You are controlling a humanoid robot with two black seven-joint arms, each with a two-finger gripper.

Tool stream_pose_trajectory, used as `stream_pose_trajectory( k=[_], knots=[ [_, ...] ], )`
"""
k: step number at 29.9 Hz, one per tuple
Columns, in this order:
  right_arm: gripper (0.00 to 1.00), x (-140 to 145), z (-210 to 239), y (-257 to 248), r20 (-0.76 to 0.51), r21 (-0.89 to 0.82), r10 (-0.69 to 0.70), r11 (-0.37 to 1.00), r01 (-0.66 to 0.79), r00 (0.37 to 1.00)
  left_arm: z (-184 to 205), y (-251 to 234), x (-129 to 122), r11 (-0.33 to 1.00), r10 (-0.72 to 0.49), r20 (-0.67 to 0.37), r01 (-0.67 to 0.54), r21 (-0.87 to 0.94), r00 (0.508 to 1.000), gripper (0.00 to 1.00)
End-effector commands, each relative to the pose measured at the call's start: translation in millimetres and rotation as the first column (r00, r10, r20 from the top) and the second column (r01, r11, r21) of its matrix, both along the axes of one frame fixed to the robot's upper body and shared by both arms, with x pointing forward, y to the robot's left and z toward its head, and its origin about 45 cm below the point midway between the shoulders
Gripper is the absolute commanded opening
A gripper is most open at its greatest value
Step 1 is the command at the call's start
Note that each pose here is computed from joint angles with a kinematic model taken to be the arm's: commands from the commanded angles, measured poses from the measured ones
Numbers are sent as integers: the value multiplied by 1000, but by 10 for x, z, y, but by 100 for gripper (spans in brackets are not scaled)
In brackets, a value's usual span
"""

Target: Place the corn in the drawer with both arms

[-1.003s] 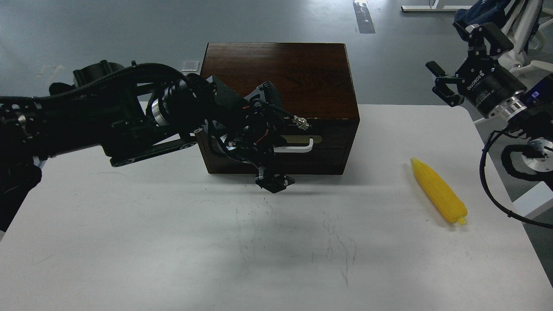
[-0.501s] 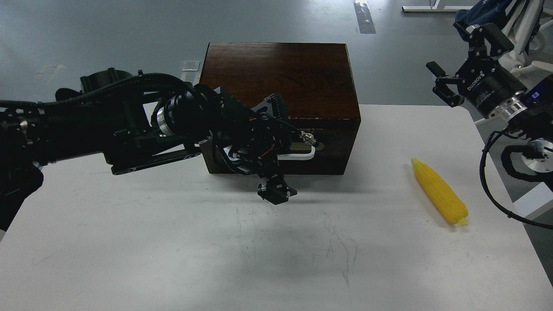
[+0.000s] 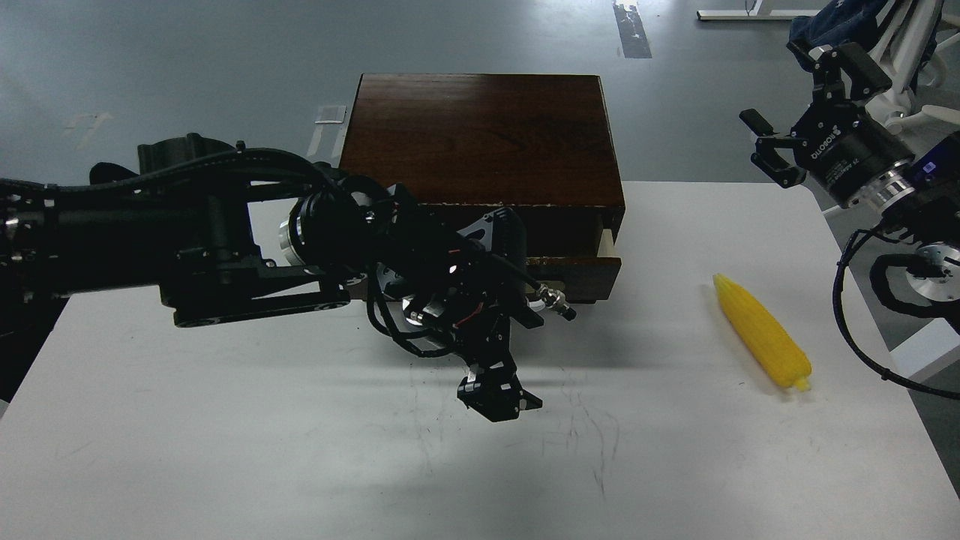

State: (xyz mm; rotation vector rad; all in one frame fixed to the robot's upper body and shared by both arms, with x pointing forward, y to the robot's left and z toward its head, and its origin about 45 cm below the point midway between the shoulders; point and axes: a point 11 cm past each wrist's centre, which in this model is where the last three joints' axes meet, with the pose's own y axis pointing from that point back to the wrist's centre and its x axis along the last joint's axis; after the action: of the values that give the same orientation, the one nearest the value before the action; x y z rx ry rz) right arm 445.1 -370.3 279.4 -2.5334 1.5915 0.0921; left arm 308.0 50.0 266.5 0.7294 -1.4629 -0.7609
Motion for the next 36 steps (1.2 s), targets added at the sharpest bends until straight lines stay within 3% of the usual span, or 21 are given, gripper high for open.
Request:
stream_pose_trajectory(
  k=[1, 6, 11, 14, 15, 17, 19, 20, 21, 25, 27, 33, 36],
  knots=[
    [100, 0, 0, 0, 0, 0, 0, 1000, 0, 1000, 31, -1, 6, 1000, -1, 6, 1, -4, 1000, 99],
    [100, 0, 0, 0, 0, 0, 0, 1000, 0, 1000, 368, -10, 23, 996, 27, -11, -28, -81, 1000, 99],
    [100, -18, 56, -68, 7, -13, -5, 1000, 5, 1000, 1064, -55, 61, 922, 118, -229, -192, -336, 966, 99],
    [100, -46, 176, -119, 24, -38, 5, 999, -4, 1000, 1496, 124, 202, 806, 165, -416, -365, -465, 894, 99],
    [100, -75, 256, -158, 33, -59, 13, 998, -11, 999, 1626, 255, 300, 743, 184, -497, -451, -494, 848, 99],
    [100, -105, 337, -194, 43, -87, 23, 996, -20, 999, 1709, 412, 413, 675, 200, -574, -536, -507, 794, 99],
    [100, -145, 488, -196, 67, -230, 80, 971, -62, 995, 1746, 764, 620, 527, 209, -715, -693, -492, 667, 99],
    [100, -159, 507, -199, 68, -289, 100, 954, -76, 993, 1731, 855, 665, 496, 215, -738, -722, -482, 640, 99],
    [100, -189, 536, -185, 63, -410, 148, 905, -109, 987, 1724, 1009, 731, 441, 216, -773, -766, -468, 596, 99],
    [100, -304, 538, -108, 11, -682, 282, 704, -199, 959, 1562, 1337, 842, 339, 234, -831, -844, -416, 504, 99],
    [100, -440, 503, -65, -64, -827, 372, 500, -258, 926, 1348, 1512, 916, 258, 213, -889, -901, -350, 406, 99],
    [100, -536, 238, 20, -308, -939, 474, -8, -345, 825, 1315, 1904, 1207, 4, 20, -970, -970, -244, 244, 99],
    [100, -532, 119, 92, -393, -917, 488, -151, -368, 780, 1306, 2059, 1303, -70, -25, -975, -974, -217, 219, 99]
  ],
)
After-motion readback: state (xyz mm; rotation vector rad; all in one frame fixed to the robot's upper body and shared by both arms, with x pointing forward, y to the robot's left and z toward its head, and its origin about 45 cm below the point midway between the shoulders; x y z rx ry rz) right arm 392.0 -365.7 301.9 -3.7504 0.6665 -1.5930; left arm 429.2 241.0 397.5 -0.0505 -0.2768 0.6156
